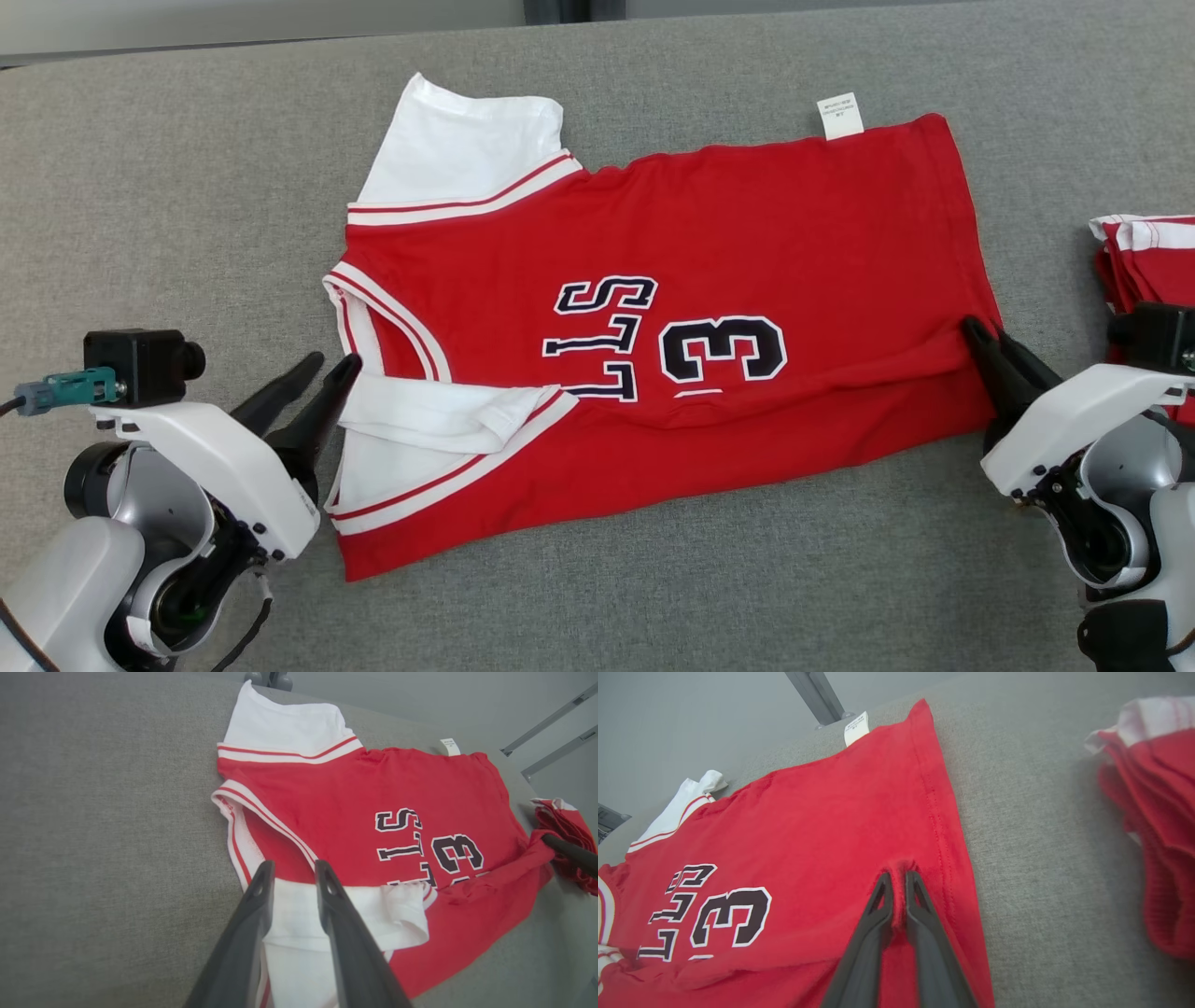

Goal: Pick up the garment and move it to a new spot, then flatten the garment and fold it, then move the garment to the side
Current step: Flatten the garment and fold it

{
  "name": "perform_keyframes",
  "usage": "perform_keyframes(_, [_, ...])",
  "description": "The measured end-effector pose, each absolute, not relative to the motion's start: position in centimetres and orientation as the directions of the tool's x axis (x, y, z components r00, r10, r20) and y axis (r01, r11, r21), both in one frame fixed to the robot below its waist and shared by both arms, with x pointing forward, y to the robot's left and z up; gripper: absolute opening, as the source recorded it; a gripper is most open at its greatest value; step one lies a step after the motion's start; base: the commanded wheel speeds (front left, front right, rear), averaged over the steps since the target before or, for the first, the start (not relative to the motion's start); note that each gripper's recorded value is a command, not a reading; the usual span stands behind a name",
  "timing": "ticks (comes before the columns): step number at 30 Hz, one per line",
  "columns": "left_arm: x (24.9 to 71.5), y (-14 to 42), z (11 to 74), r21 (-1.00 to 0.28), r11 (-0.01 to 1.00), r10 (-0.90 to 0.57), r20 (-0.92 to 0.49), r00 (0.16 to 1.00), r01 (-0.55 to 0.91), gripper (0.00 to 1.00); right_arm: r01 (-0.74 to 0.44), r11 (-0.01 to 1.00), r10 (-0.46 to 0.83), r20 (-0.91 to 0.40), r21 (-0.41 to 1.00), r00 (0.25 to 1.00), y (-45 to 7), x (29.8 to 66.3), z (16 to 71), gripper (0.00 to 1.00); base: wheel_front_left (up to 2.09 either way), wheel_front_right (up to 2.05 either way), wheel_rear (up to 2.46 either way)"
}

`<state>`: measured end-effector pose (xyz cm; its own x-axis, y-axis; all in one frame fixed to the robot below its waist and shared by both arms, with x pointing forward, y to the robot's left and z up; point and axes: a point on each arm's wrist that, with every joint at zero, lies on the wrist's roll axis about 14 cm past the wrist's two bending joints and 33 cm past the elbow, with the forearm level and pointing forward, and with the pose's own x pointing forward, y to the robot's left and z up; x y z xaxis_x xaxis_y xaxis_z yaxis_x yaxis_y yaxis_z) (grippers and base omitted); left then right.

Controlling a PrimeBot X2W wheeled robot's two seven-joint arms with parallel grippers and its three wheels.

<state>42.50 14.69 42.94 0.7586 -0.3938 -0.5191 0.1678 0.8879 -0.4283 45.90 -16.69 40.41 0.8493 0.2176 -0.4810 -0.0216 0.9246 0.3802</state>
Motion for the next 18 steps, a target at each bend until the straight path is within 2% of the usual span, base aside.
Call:
perform_keyframes(4, [43.9, 15.2, 44.0, -0.465, 0.876, -0.353, -0.440, 0.826, 0.127, 1.00, -0.018, 0.917, 0.189, -0.395, 0.398, 0.899, -17.2, 46.5, 41.8, 1.00, 0.00, 0.00, 0.00])
perform_keyframes(9, [45.0, 16.7, 46.2, -0.445, 0.890, -0.254, -0.310, 0.916, 0.097, 1.00, -0.012, 0.916, 0.134, -0.278, 0.400, 0.951, -18.1, 46.4, 43.9, 1.00, 0.00, 0.00, 0.00])
perform_keyframes(13, [45.2, 18.3, 49.1, -0.396, 0.916, -0.142, -0.162, 0.977, 0.067, 1.00, -0.038, 0.938, 0.090, -0.135, 0.344, 0.987, -18.8, 46.0, 46.6, 1.00, 0.00, 0.00, 0.00])
perform_keyframes(18, [44.4, 19.5, 53.2, -0.333, 0.942, -0.037, 0.027, 0.999, 0.043, 1.00, -0.073, 0.971, 0.068, 0.031, 0.227, 0.997, -19.1, 44.6, 50.1, 1.00, 0.00, 0.00, 0.00])
